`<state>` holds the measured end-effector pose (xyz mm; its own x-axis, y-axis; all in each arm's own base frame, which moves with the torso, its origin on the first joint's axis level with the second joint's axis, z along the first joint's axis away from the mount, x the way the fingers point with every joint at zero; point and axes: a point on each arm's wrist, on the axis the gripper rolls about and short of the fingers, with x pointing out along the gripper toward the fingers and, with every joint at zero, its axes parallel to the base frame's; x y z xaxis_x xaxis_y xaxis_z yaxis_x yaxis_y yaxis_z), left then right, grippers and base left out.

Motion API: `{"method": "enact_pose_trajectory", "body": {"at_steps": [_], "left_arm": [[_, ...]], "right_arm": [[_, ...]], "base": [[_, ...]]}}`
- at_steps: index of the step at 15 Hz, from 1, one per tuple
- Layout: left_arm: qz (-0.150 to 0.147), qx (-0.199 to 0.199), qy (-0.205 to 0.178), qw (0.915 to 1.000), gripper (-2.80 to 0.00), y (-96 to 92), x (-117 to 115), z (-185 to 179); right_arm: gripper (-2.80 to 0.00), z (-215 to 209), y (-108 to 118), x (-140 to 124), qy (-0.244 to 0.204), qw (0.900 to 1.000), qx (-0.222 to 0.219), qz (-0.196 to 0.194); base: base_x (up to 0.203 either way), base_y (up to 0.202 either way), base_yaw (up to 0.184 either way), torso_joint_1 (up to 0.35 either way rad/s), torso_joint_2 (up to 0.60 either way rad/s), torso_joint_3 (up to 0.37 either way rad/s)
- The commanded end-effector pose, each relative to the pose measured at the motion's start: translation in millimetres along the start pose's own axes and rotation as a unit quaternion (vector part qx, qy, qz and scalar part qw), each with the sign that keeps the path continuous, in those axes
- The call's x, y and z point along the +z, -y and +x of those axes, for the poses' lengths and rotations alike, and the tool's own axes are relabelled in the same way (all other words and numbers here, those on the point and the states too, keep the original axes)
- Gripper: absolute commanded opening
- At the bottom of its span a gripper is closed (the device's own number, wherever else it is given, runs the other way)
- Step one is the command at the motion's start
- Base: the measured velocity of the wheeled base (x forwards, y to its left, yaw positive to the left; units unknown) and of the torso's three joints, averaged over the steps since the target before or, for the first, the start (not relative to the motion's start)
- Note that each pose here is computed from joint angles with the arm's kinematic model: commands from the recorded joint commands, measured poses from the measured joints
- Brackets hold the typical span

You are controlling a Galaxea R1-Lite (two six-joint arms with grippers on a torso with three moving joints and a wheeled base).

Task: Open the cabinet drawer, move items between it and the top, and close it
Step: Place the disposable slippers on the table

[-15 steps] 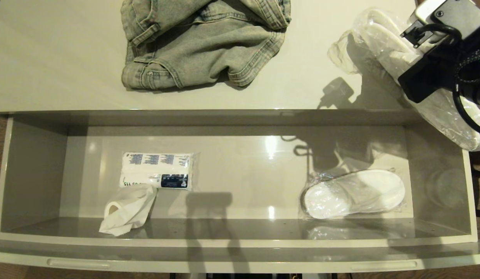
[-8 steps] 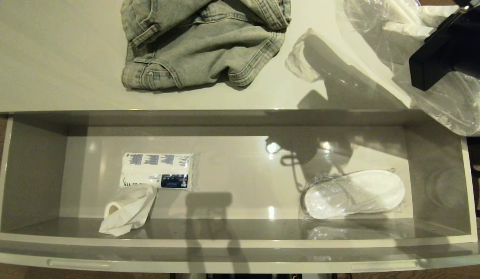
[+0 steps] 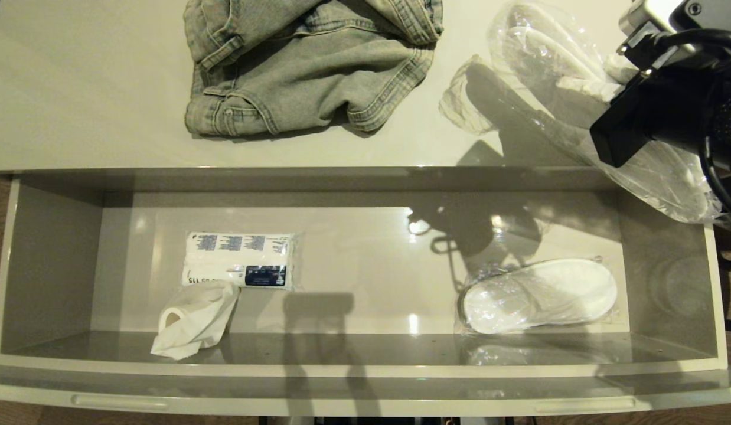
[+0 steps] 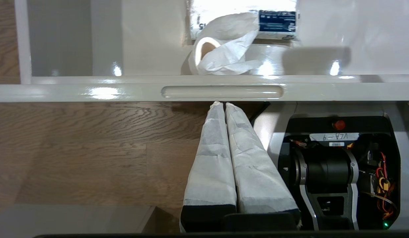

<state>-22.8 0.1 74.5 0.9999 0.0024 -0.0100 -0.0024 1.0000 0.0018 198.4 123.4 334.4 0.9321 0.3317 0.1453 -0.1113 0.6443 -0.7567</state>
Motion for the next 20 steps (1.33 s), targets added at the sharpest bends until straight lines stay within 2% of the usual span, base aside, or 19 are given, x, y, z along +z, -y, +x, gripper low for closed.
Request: {"method": "enact_pose_trajectory", "body": {"at_steps": [1,6,8,11,16,20], "left_arm": [[0.0,0.0,0.0,1.0,-2.8,0.0,-0.1,0.0],[0.0,0.0,0.0,1.0,-2.8,0.0,0.0,0.0],[0.0,0.0,0.0,1.0,-2.8,0.0,-0.1,0.0],[0.0,0.0,0.0,1.0,-2.8,0.0,-0.1,0.0],[0.0,0.0,0.0,1.0,-2.8,0.0,-0.1,0.0],[0.0,0.0,0.0,1.0,-2.8,0.0,0.0,0.0]], "right_arm": [[-2.8,2.4,-2.3,-2.2,-0.005,1.0,0.002,-0.004],[-2.8,11.4,-8.6,-13.2,-0.027,1.0,0.008,-0.008],[-2.8,27.3,-10.6,-41.5,-0.078,0.997,0.001,-0.017],[-2.8,40.8,-5.2,-69.7,-0.118,0.992,-0.024,-0.022],[-2.8,40.6,0.8,-70.7,-0.121,0.992,-0.039,-0.022],[-2.8,38.2,6.8,-73.8,-0.142,0.988,-0.053,-0.02]], "base": [[0.0,0.0,0.0,0.0,0.0,0.0],[0.0,0.0,0.0,0.0,0.0,0.0],[0.0,0.0,0.0,0.0,0.0,0.0],[0.0,0.0,0.0,0.0,0.0,0.0],[0.0,0.0,0.0,0.0,0.0,0.0],[0.0,0.0,0.0,0.0,0.0,0.0]]}}
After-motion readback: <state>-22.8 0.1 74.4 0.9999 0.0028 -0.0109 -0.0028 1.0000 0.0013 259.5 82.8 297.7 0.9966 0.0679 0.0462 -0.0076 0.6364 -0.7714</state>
